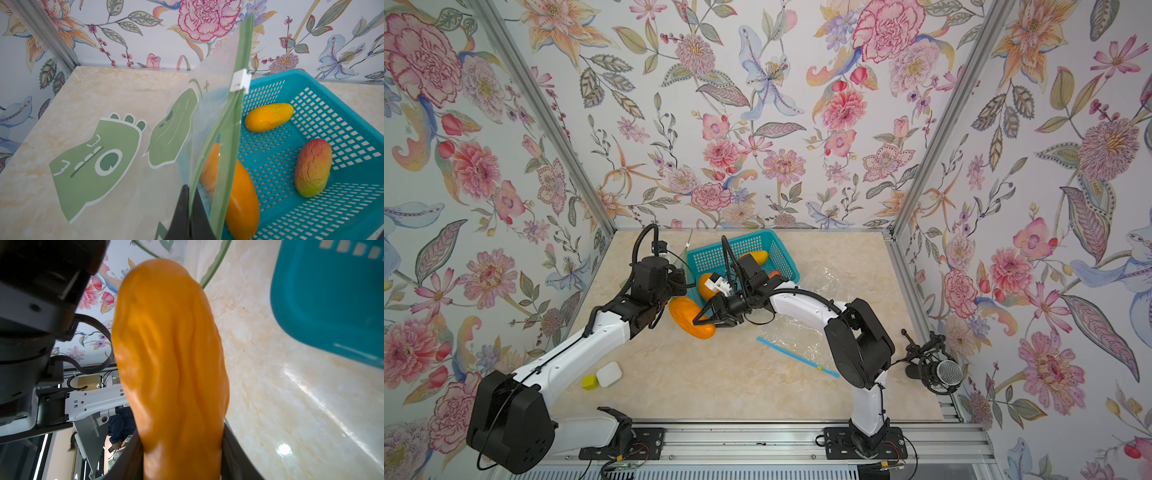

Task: Place the mango in a zip-top bag and seal the zipper
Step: Place the mango in the zipper food storage bag.

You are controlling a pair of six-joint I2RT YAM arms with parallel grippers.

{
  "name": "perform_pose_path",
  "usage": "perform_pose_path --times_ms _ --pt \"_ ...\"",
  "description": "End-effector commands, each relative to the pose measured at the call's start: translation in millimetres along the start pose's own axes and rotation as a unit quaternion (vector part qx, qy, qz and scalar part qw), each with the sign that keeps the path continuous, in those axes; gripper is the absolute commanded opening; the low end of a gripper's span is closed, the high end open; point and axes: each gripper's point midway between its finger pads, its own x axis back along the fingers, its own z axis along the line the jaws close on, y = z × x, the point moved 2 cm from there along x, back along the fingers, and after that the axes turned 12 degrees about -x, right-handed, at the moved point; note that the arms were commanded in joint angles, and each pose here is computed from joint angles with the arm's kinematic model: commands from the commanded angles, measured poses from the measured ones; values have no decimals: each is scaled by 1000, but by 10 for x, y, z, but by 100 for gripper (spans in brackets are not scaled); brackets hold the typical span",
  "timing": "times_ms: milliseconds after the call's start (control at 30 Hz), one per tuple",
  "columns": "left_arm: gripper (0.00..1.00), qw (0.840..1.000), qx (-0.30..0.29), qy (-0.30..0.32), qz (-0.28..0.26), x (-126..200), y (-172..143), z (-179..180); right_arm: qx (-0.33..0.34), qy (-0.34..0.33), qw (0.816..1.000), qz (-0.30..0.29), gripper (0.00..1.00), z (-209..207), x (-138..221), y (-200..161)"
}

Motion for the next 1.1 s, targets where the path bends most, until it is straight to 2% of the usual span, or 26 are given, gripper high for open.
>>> perform_pose_path --times_ms 0,367,600,900,1067 --pt "0 1000 6 -9 -9 36 4 0 12 26 999 -17 5 176 49 170" --pt "0 999 14 -30 -3 -19 -48 -82 1 50 998 -33 5 202 25 368" --pt "0 998 24 -58 -1 -4 44 -189 -6 61 997 -41 5 277 35 455" --pt "0 997 55 -61 2 80 135 -275 -27 87 992 -89 4 449 99 838" --pt "0 996 81 -45 19 112 146 -249 -55 122 982 -135 9 489 130 1144"
